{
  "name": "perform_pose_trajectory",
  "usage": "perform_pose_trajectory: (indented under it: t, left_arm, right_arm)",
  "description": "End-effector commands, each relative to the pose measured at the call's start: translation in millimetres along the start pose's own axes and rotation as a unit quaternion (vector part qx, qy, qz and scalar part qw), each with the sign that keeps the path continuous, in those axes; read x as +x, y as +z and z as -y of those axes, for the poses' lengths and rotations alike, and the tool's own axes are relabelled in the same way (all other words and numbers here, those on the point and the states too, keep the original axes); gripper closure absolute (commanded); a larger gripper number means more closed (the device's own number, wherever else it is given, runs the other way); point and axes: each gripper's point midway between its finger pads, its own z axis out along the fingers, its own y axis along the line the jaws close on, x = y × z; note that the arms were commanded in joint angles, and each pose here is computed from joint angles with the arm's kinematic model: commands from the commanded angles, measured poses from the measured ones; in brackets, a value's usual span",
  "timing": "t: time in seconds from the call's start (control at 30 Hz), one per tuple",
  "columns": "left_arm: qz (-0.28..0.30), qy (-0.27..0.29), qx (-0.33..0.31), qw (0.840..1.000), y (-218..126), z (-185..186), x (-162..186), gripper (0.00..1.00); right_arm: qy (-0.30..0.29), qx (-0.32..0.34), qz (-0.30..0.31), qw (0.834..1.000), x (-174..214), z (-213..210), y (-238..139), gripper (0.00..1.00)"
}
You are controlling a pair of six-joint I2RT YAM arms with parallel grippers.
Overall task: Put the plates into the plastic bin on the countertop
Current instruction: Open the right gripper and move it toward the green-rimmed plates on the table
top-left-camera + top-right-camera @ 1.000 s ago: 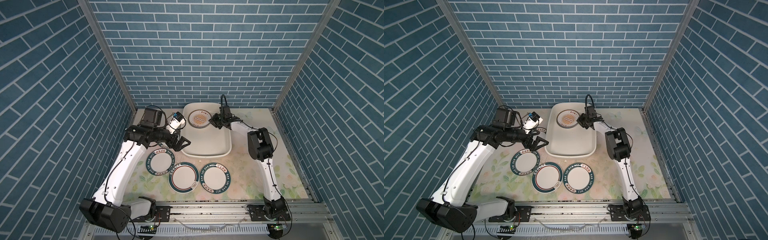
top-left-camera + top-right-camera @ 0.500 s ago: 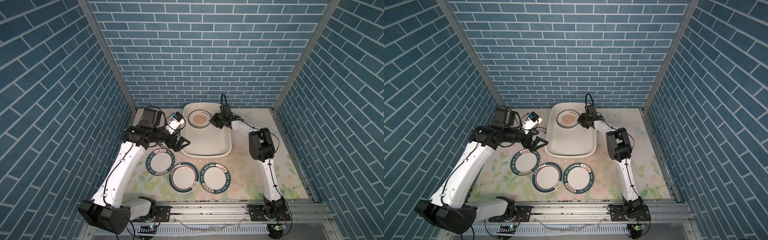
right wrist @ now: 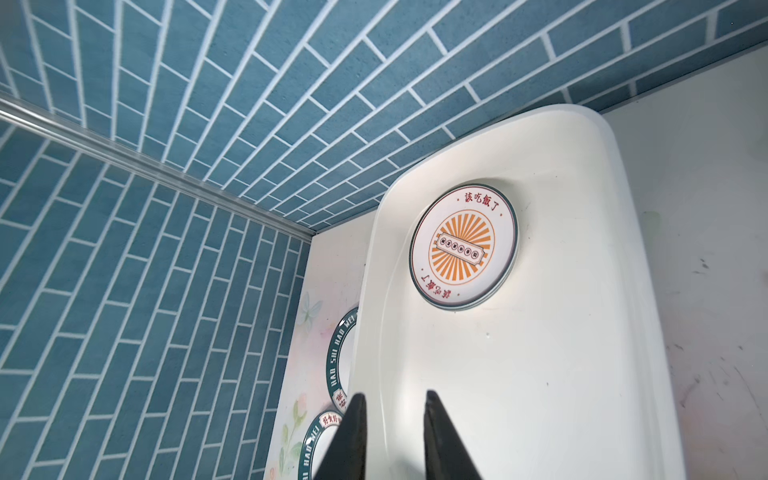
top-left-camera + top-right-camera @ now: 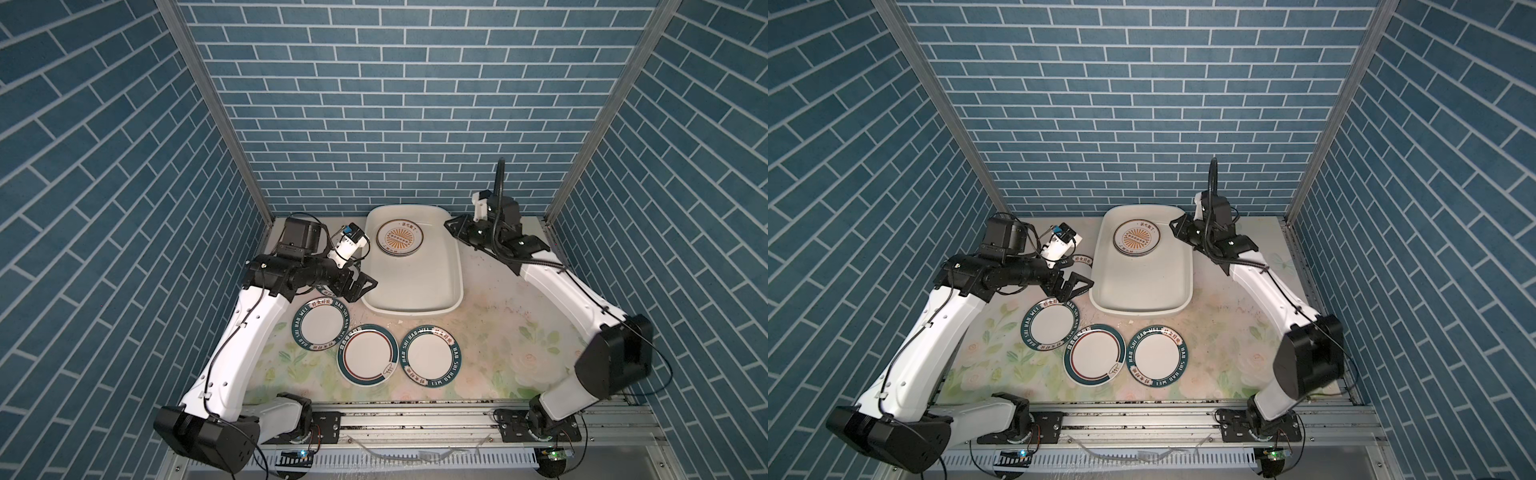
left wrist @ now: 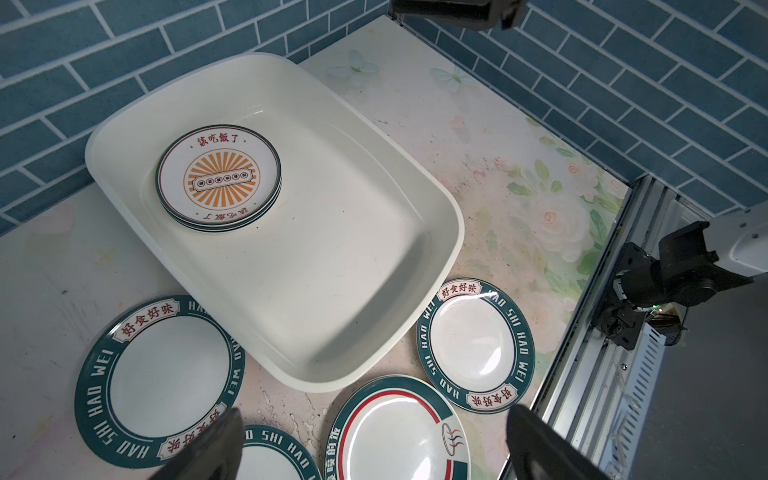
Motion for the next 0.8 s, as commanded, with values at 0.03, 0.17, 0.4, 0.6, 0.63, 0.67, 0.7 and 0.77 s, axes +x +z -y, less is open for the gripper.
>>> perform_pose_trajectory:
  t: [0.03, 0.17, 0.4, 0.6, 0.63, 0.67, 0.7, 0.77]
  left_arm:
    - [0.002, 0.002, 0.001, 1.0, 1, 1, 3, 0.0]
    - [0.0, 0.001, 0.003, 1.0, 4, 1, 5, 0.01]
    - [-0.008, -0.001, 0.018, 1.0, 6, 4, 8, 0.05]
    - [-0.004, 0.005, 0.037, 0.999, 6, 12, 11, 0.1]
    - [-0.001, 0.006, 0.042, 0.999, 6, 14, 11, 0.1]
    - [-0.001, 0.004, 0.045, 0.999, 7, 14, 11, 0.1]
    - [0.0, 0.002, 0.046, 0.999, 8, 14, 11, 0.09]
    - [-0.002, -0.001, 0.055, 0.998, 10, 16, 11, 0.05]
  right_arm:
    - [-0.025, 0.003, -0.029, 0.999, 51, 19, -46, 0.73]
    - [-0.008, -0.002, -0.05, 0.999, 97, 35, -89, 0.69]
    - [0.049, 0.009, -0.106, 0.993, 169, 72, -124, 0.64]
    - [0.092, 0.033, -0.168, 0.981, 220, 104, -126, 0.62]
    - [0.097, 0.029, -0.172, 0.98, 225, 105, -127, 0.62]
    - [0.102, 0.028, -0.175, 0.979, 229, 108, -128, 0.61]
    - [0.106, 0.031, -0.178, 0.978, 233, 110, -128, 0.61]
    - [0.112, 0.041, -0.193, 0.974, 244, 119, -128, 0.6]
